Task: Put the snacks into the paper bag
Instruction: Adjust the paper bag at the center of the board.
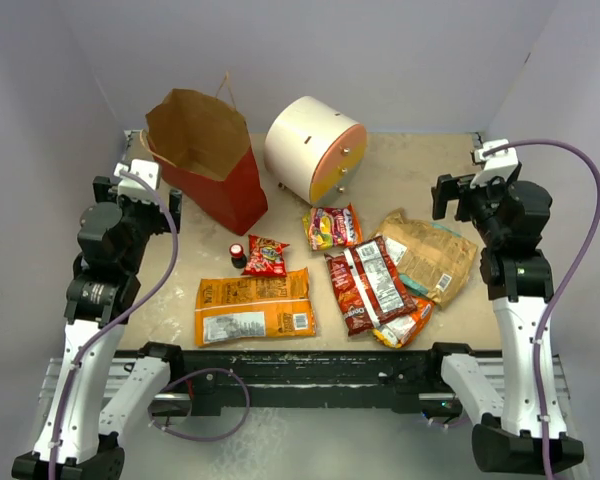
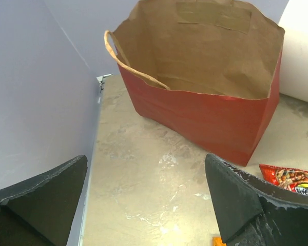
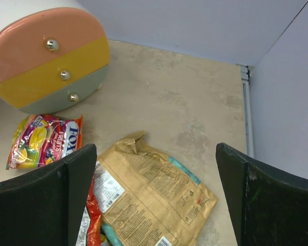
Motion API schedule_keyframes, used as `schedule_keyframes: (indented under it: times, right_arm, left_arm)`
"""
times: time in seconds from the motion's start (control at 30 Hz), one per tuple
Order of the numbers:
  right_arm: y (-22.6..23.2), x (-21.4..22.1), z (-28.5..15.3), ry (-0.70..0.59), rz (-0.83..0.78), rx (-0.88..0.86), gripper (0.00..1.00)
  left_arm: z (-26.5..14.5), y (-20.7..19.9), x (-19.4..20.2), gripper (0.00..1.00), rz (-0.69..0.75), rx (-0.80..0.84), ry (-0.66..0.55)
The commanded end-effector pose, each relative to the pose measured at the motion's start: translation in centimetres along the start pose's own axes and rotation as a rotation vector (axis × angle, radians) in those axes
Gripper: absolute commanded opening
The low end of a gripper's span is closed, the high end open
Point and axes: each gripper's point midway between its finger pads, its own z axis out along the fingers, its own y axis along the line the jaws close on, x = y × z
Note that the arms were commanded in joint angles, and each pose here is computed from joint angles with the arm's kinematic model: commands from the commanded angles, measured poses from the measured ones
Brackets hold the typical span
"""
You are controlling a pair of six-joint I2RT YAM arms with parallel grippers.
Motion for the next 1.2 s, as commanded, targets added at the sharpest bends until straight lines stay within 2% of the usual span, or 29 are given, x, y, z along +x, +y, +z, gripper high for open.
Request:
schedule_keyframes:
  times: [0.0, 0.53, 0.87, 0.97, 1.17]
  right_arm:
    - [0.6, -1.6, 0.3, -0.072, -0.002, -0.051, 1.0]
    - [1.2, -1.3, 1.9, -0.067, -0.03, -0.118, 1.0]
    - [1.9, -0.8, 2.6, -0.123, -0.1, -0.163, 1.0]
    - [2.3, 1.5, 3.5, -0.09, -0.093, -0.182, 1.0]
    - [2.1, 1.6, 2.9, -0.085, -0.115, -0.172, 1.0]
  left_arm:
    - [0.5, -1.3, 0.1, 0.99, 0.006, 0.061, -0.012]
    - [1.4, -2.6, 1.5, 0.99, 0.014, 0.107, 0.017]
    - [2.6, -4.7, -0.1, 0.99, -0.026, 0.216, 0.02]
    - [3.9, -5.6, -0.8, 0.99, -0.046, 0.25, 0.034]
    - [6.9, -6.5, -3.1, 0.99, -0.161, 0.247, 0.059]
